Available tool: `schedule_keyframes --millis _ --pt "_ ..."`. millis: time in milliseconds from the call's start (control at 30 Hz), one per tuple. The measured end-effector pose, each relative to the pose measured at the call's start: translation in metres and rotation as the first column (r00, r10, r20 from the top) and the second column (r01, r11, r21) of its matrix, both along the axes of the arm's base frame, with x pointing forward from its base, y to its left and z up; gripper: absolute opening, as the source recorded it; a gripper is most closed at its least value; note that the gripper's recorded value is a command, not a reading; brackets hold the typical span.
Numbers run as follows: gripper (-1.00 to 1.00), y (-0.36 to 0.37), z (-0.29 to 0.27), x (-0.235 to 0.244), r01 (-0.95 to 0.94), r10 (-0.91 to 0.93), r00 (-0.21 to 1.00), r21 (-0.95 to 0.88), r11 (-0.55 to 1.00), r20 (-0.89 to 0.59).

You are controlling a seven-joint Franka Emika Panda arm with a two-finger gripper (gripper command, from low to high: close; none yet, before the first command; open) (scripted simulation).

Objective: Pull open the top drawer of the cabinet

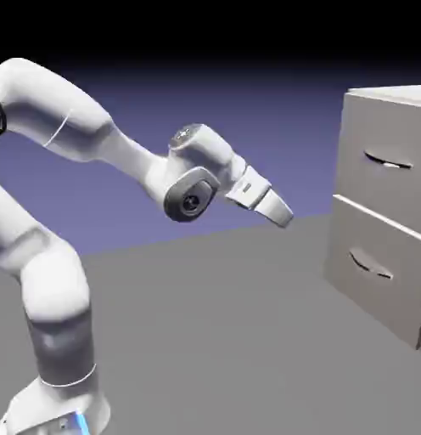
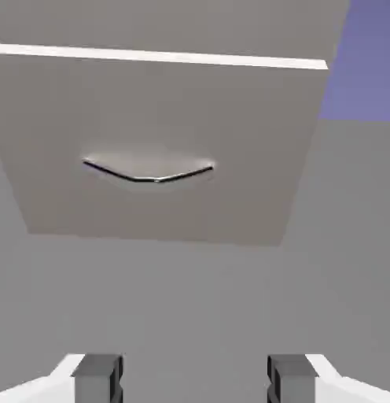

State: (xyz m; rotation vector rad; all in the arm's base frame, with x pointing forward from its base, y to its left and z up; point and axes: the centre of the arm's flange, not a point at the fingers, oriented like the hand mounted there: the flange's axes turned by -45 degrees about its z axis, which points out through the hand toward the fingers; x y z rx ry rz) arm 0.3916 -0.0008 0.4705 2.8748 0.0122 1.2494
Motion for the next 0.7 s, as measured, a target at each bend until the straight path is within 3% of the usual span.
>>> schedule_keyframes --millis 333,700 --pt "0.00 -0.028 0.094 0.005 0.233 -0.272 0.948 0.220 0.947 0.167" --pt "0.00 -0.020 0.169 0.005 0.303 -0.469 0.837 0.473 0.827 0.283"
